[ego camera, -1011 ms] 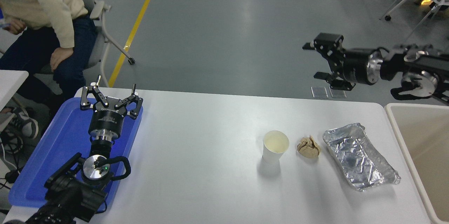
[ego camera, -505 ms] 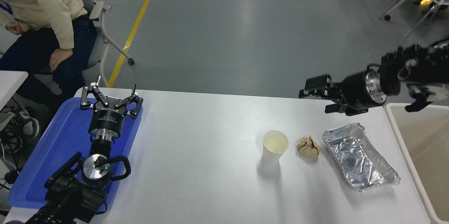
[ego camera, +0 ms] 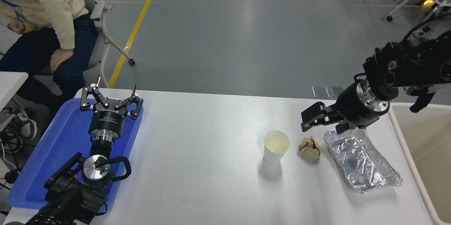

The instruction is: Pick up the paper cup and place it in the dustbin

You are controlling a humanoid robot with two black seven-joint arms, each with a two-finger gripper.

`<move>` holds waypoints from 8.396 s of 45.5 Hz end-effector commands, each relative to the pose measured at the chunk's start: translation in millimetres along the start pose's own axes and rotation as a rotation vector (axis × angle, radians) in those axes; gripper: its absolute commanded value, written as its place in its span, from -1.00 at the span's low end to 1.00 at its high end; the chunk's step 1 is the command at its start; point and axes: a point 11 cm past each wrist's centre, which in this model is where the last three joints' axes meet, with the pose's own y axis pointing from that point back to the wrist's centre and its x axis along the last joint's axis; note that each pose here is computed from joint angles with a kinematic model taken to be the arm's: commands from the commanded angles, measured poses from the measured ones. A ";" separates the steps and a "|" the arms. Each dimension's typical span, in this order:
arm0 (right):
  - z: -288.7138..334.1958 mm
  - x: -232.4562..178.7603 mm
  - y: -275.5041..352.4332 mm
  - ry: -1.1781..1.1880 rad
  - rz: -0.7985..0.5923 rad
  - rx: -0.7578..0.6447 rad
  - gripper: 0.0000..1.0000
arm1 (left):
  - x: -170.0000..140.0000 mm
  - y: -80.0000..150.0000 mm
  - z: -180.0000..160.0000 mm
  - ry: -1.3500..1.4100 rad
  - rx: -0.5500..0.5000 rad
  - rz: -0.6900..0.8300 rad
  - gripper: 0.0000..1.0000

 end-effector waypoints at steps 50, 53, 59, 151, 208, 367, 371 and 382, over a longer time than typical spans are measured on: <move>-54.9 45.4 -49.4 0.124 0.043 0.033 1.00 | 0.4 0.1 0.0 -0.001 0.000 0.003 1.00; -55.9 45.5 -63.0 0.129 0.051 0.038 1.00 | 0.5 0.1 0.1 0.000 -0.001 0.003 1.00; -54.8 41.8 -90.4 0.177 0.053 0.028 1.00 | 0.4 0.1 0.0 -0.001 0.000 0.003 1.00; -13.6 42.1 -156.6 0.198 0.157 -0.023 -1.00 | 0.1 0.1 0.0 0.000 0.000 0.000 1.00; -60.8 77.4 64.3 0.238 0.280 -0.088 -1.00 | 0.2 0.1 0.0 -0.001 0.000 0.002 1.00; 384.1 -135.8 -123.8 -0.529 0.643 -0.596 1.00 | 0.5 0.1 0.1 0.000 -0.001 0.003 1.00; 383.2 -133.5 -123.7 -0.560 0.660 -0.582 0.98 | 0.5 0.1 0.1 0.000 -0.001 0.003 1.00; 382.5 -120.0 -116.0 -0.563 0.686 -0.568 0.98 | 0.5 0.1 0.1 0.000 -0.001 0.003 1.00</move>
